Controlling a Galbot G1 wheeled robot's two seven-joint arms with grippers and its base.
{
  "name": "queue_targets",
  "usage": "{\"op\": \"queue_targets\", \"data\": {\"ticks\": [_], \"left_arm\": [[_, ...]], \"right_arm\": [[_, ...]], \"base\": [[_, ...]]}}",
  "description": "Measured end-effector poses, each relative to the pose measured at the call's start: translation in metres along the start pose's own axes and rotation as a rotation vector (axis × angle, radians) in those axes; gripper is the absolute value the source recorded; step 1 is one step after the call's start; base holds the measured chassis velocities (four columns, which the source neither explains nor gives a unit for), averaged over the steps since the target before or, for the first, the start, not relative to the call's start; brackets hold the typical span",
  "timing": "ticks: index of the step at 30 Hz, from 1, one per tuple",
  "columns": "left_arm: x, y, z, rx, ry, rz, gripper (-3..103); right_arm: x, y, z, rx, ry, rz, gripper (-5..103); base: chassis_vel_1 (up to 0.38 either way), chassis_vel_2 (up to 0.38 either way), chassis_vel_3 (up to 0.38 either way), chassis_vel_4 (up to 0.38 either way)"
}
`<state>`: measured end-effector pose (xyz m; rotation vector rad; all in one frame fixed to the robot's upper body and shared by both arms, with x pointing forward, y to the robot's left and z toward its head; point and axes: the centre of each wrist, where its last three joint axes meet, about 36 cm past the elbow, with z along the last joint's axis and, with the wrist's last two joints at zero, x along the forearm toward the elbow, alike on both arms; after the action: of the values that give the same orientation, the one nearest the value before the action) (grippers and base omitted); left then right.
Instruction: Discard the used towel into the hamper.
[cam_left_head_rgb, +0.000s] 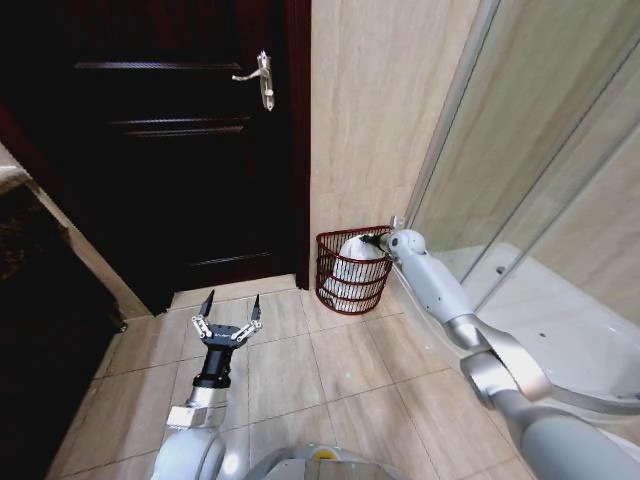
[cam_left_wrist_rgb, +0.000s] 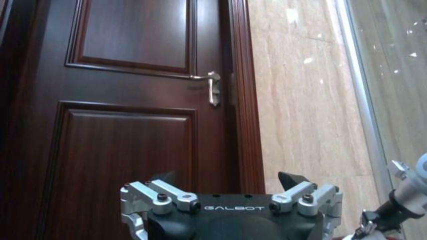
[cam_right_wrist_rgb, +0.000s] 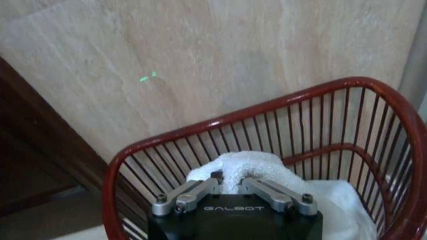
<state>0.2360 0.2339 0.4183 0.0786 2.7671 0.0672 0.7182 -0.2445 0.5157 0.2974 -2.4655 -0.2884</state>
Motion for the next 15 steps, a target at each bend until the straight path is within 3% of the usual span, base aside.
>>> {"op": "queue_targets", "data": {"ticks": [15], "left_arm": [[0.000, -0.001, 0.003, 0.003, 0.007, -0.014, 100]], "right_arm": [[-0.013, -0.011, 0.005, 0.033, 0.044, 0.004, 2]], "base": [[0.000, 0.000, 0.000, 0.000]]}}
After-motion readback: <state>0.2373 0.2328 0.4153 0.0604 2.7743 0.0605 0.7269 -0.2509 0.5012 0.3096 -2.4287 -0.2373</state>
